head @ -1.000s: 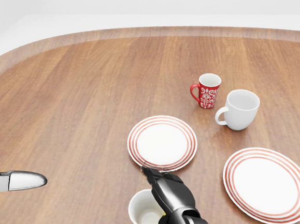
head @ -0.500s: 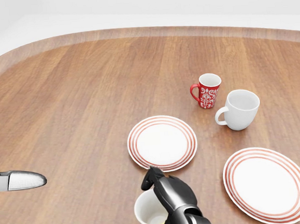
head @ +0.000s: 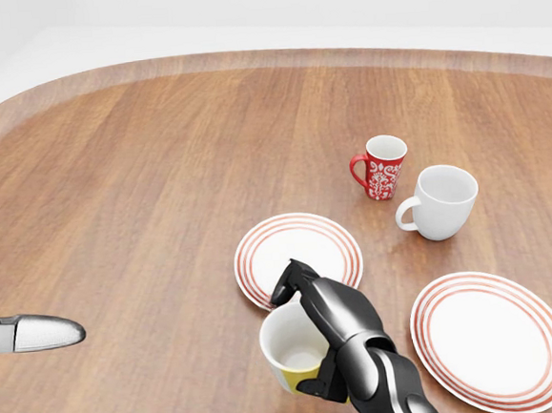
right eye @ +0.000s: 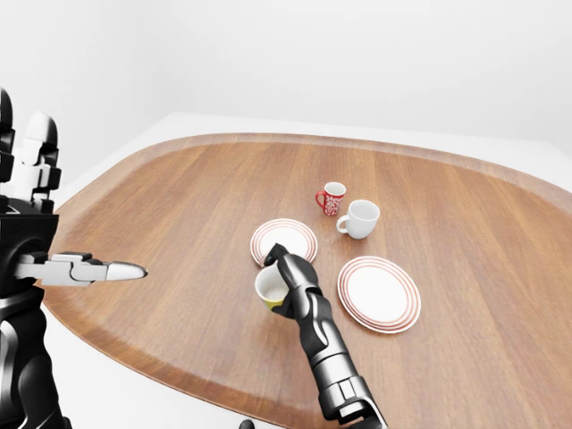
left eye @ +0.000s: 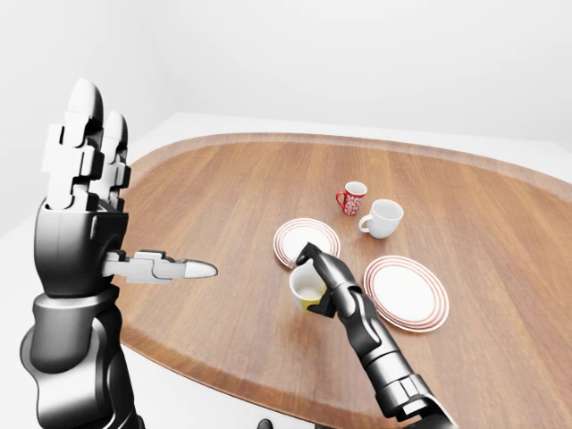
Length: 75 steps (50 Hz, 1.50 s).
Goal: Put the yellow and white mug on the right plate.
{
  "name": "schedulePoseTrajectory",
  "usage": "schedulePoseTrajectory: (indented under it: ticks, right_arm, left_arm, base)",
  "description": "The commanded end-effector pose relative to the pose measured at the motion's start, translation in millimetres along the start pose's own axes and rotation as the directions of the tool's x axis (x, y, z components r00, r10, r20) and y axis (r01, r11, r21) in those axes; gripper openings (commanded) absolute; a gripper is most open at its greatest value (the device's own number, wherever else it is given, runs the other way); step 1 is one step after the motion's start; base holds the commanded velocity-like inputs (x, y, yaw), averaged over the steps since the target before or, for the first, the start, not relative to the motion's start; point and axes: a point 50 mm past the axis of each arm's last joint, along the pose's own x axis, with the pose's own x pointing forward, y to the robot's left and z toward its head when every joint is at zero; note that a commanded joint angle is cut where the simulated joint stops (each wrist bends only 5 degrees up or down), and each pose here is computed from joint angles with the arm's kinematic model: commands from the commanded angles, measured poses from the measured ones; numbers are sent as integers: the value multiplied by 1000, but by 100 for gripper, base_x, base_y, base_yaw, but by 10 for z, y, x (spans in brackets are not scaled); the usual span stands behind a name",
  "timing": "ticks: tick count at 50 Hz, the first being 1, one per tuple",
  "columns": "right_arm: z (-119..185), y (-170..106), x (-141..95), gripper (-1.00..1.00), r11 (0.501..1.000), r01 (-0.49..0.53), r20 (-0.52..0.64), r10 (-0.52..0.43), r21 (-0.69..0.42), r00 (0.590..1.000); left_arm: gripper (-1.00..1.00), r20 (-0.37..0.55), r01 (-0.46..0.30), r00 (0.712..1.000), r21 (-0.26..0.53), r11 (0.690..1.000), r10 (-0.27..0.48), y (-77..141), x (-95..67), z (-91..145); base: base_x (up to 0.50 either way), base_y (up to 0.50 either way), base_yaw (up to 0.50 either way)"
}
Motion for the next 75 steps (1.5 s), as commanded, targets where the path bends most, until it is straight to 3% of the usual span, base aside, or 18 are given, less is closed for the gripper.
schedulePoseTrajectory:
  ticks: [1, 30, 48, 75]
  right_arm:
    - [-63, -292, 38, -100, 998, 60, -5, -60, -18, 998]
    - [-768, -827, 134, -100, 982, 187, -247, -179, 9, 952]
    - [-971, -1170, 132, -100, 968, 252, -303, -236, 14, 923]
    - [-1212, -1427, 55, -100, 948, 317, -368, -284, 32, 886]
  left_arm:
    - [100, -1, 1, 1000, 0, 1000, -1, -3, 0, -3]
    - [100, -19, 9, 1000, -2, 1000, -9, -32, -11, -36]
    - [100, -29, 13, 1000, -2, 1000, -13, -41, -19, -52]
    - [100, -39, 14, 999, -2, 1000, -14, -50, -24, -71]
  base:
    - [0, 0, 0]
    - [0, 0, 0]
    - [0, 0, 0]
    - [0, 0, 0]
